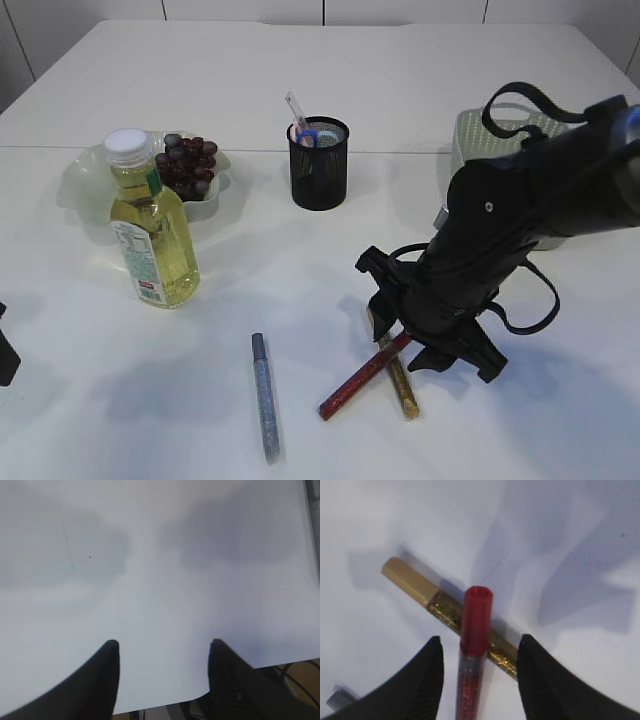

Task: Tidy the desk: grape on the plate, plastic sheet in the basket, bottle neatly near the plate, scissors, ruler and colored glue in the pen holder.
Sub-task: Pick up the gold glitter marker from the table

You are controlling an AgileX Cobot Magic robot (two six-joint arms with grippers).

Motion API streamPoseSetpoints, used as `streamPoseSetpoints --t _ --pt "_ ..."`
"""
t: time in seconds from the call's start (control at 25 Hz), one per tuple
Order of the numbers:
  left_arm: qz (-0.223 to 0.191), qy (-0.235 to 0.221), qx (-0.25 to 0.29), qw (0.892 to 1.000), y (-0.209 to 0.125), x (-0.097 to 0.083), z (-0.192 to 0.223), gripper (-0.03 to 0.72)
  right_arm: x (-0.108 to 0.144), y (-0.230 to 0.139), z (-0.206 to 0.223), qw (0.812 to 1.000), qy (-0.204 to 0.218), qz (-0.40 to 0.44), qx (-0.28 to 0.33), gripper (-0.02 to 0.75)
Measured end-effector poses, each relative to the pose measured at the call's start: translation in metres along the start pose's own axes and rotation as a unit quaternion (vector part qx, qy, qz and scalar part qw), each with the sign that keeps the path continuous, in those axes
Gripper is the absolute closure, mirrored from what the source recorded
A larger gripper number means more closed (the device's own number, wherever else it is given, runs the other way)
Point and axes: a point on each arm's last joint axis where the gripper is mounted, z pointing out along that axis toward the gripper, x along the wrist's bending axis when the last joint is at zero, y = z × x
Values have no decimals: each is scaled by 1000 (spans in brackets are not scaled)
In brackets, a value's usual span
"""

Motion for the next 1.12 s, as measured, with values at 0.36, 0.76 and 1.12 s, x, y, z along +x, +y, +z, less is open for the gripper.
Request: streamPoseSetpoints --t 0.36,0.76,1.12 --pt "0 0 0 1000 0 0 0 273 0 1 6 1000 0 5 -4 353" --pt "0 0 0 1000 0 0 0 273 2 3 6 1000 10 1 -12 491" --pt "0 0 0 1000 0 0 0 273 2 3 7 1000 10 2 -13 524"
